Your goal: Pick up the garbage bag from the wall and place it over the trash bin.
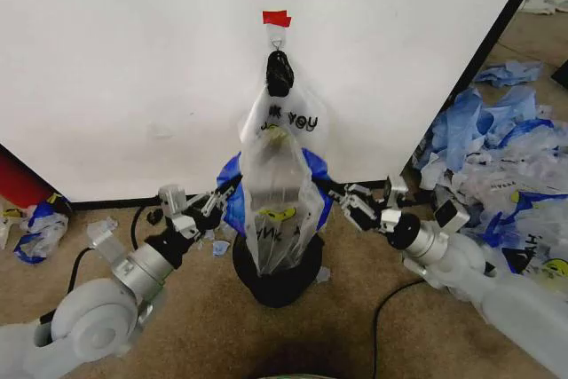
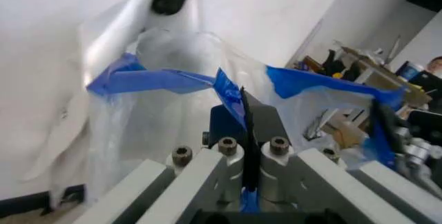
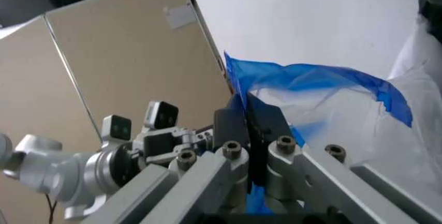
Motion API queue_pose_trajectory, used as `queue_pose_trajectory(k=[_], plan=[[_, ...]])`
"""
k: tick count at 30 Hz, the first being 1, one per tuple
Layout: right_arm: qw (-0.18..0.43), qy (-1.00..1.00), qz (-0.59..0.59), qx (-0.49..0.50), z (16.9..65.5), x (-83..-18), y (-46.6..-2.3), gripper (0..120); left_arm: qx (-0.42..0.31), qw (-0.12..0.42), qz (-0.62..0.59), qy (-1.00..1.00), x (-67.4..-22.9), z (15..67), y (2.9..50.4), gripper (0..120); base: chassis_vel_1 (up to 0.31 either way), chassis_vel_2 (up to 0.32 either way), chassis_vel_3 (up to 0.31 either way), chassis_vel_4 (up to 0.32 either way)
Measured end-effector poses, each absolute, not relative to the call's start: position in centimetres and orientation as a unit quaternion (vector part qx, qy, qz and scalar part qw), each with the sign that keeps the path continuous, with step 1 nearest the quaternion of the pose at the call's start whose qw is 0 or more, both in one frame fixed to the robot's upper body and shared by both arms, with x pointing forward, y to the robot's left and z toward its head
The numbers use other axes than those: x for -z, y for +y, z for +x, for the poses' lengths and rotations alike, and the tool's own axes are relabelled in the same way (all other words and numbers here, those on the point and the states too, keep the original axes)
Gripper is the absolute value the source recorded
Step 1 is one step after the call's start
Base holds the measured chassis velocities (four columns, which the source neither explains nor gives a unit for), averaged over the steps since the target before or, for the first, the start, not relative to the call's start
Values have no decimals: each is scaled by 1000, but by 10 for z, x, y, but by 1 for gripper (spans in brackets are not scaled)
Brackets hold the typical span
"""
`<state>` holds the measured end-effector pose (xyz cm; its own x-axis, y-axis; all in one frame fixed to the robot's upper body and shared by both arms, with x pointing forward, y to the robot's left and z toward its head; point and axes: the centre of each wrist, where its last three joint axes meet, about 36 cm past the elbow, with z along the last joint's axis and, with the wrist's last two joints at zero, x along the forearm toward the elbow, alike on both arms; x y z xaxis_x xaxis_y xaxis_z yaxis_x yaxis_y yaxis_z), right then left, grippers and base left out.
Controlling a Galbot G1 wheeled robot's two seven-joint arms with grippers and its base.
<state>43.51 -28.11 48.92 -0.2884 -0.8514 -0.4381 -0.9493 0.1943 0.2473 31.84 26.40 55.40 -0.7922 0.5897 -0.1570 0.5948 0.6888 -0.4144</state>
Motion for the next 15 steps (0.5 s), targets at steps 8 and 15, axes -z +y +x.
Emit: queue_pose_trajectory(k=[8,15], plan=[[118,759,-589,-251,431,-524,-281,0,225,30,312,922,-598,304,252,0,0,0,0,0],[116,753,-576,-296,416,-551,-273,0,223,18,256,940,-615,308,256,0,0,0,0,0]])
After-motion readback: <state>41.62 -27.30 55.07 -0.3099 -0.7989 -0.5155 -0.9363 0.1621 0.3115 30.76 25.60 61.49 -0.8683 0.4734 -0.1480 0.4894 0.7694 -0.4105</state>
